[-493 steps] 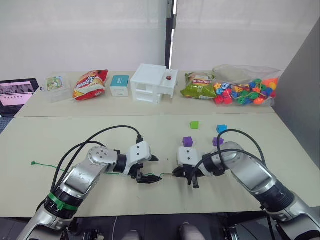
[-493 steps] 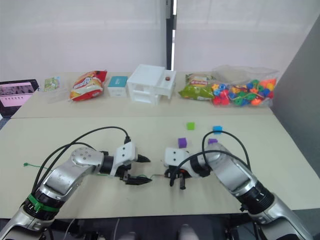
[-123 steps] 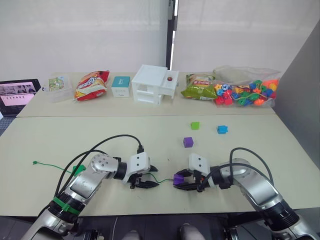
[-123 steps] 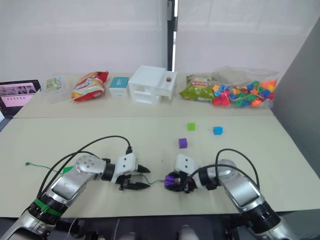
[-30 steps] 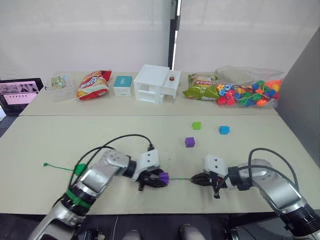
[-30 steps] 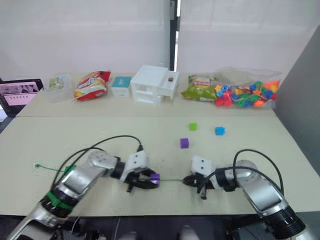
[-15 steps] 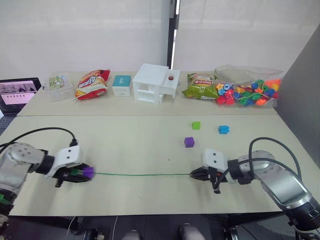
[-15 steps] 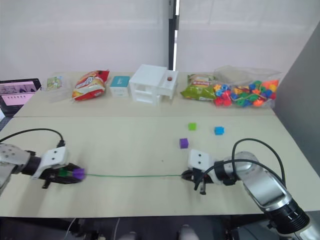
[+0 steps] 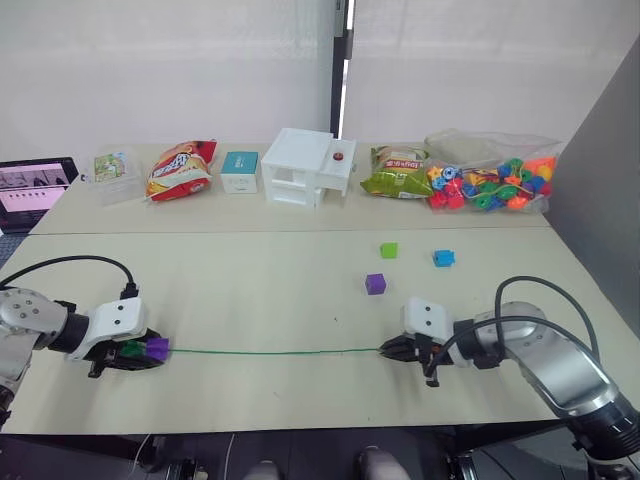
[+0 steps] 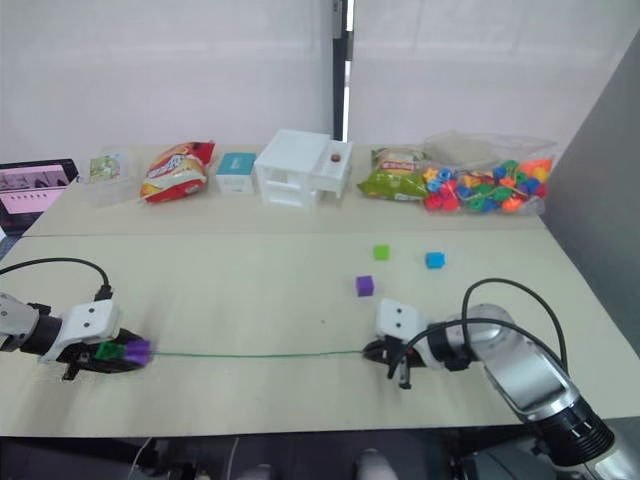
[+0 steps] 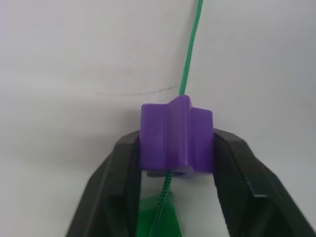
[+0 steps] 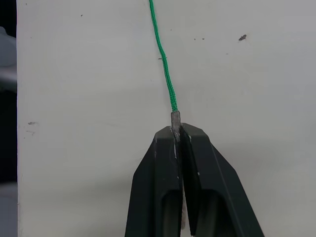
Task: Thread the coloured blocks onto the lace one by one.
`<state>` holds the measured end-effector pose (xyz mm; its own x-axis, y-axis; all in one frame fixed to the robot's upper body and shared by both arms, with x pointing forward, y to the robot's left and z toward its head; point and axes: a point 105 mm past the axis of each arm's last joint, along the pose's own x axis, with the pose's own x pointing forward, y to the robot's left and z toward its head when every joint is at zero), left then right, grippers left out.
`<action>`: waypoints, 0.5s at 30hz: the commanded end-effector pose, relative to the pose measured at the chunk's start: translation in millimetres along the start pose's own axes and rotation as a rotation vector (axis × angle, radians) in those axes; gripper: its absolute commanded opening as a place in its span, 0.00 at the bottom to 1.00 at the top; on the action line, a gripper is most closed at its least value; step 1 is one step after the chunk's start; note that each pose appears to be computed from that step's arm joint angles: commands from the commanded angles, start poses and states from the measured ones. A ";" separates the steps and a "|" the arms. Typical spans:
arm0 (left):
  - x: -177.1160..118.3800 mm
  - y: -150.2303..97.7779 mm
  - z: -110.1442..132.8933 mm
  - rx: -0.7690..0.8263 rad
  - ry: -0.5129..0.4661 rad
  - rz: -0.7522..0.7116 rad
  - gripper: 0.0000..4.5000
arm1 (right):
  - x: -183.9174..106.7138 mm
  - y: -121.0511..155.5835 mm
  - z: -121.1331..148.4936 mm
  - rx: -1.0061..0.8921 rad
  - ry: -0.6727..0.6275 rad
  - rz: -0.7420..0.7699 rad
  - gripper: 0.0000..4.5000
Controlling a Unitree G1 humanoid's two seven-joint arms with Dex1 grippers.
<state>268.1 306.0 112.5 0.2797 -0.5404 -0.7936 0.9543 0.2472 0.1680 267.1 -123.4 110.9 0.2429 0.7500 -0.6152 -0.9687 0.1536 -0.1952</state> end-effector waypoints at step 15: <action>83.2 -41.5 184.6 0.144 -0.512 -0.154 0.96 | 29.1 4.7 33.4 -0.049 -0.035 0.032 0.00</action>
<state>271.2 119.2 151.1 0.1093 -0.8988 -0.4245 0.9903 0.0616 0.1246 269.3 -87.2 108.0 0.2038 0.7676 -0.6076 -0.9773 0.1226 -0.1729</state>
